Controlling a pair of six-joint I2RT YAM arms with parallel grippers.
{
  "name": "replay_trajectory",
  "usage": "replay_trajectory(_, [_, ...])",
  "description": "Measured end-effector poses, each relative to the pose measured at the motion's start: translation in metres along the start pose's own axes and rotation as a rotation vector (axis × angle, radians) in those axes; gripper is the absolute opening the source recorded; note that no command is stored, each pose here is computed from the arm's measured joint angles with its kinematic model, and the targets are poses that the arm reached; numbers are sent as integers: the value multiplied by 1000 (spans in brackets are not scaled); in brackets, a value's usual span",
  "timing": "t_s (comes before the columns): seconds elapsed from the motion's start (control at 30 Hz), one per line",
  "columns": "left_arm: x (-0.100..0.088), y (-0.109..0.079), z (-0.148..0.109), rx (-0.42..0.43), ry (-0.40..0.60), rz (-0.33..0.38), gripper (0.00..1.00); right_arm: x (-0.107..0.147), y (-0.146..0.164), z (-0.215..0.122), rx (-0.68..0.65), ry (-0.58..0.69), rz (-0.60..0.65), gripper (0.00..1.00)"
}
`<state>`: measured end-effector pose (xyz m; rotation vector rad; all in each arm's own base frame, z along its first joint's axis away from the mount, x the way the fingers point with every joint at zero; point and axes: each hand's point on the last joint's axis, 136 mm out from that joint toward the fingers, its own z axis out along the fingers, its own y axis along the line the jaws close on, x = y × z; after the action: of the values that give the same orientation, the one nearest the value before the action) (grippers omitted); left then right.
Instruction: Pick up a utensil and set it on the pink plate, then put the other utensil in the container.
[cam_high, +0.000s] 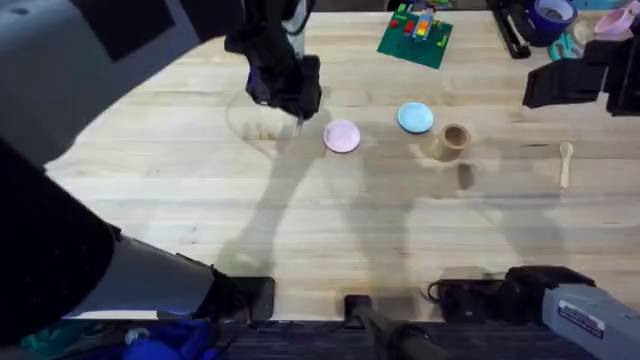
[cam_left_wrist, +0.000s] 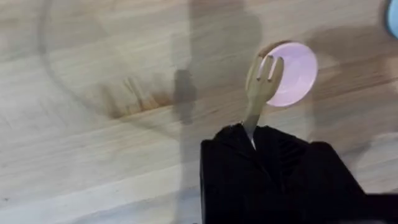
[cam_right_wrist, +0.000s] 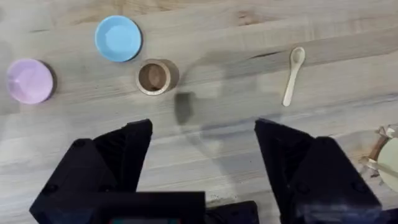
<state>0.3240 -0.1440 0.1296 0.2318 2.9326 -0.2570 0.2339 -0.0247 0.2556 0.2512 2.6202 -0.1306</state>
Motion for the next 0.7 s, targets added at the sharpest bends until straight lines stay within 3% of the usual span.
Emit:
replay_trajectory(0.23, [-8,-17,-7,19,-34,58,42,0,0,0,0,0,0,996])
replay_trajectory(0.53, [-11,-72,-5,71,-104,203,42,0,0,0,0,0,0,996])
replay_trajectory(0.7, [-15,-76,-4,73,-122,184,42,0,0,0,0,0,0,996])
